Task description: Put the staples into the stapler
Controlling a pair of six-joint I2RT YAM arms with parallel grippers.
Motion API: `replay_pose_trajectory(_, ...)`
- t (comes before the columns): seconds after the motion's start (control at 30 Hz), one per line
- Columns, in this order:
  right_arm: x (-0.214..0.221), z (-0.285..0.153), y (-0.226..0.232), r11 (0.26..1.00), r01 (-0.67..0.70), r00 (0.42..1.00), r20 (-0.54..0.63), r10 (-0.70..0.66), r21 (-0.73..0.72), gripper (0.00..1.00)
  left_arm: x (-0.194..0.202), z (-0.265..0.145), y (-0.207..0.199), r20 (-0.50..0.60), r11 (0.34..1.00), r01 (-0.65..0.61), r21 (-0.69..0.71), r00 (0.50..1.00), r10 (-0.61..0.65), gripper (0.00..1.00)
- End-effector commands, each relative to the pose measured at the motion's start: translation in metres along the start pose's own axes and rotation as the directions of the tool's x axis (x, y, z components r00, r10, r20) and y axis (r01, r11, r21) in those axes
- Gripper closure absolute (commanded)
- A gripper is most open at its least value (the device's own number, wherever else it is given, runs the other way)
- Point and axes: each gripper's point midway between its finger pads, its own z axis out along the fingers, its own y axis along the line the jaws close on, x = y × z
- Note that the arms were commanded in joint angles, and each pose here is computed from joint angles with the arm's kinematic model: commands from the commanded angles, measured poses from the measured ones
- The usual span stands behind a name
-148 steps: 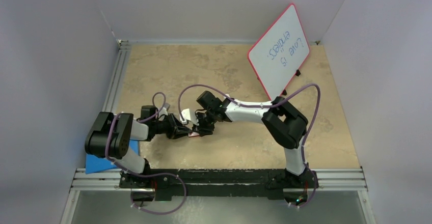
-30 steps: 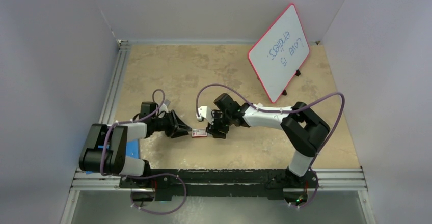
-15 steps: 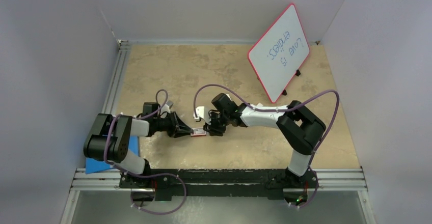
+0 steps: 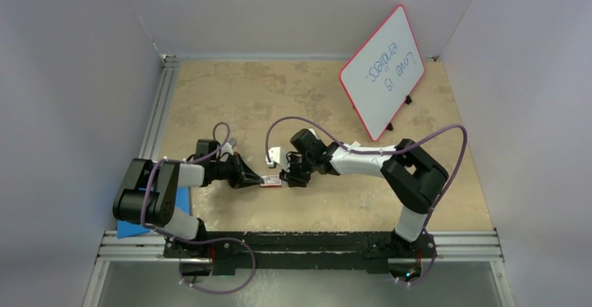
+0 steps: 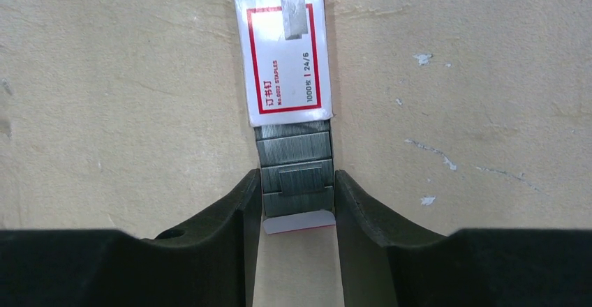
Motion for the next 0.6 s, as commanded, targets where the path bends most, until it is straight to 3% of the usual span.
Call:
replay_pose_trajectory(0.0, 0.010, -0.013, 0.006, 1.000, -0.005, 0.998, -0.056, 0.006, 0.014, 0.60, -0.017, -0.004, -0.005, 0.072, 0.994, -0.097, -0.044, 0.992, 0.100, 1.00)
replay_pose_trajectory(0.33, 0.012, -0.018, 0.005, 1.000, -0.002, 0.997, -0.075, 0.003, 0.017, 0.56, -0.017, -0.013, -0.004, 0.104, 0.990, -0.099, -0.095, 0.989, 0.109, 1.00)
replay_pose_trajectory(0.57, -0.003, -0.025, 0.004, 1.000, 0.002, 1.000, -0.016, -0.002, 0.030, 0.40, -0.017, -0.028, 0.011, 0.170, 0.972, -0.055, -0.227, 0.981, 0.095, 1.00)
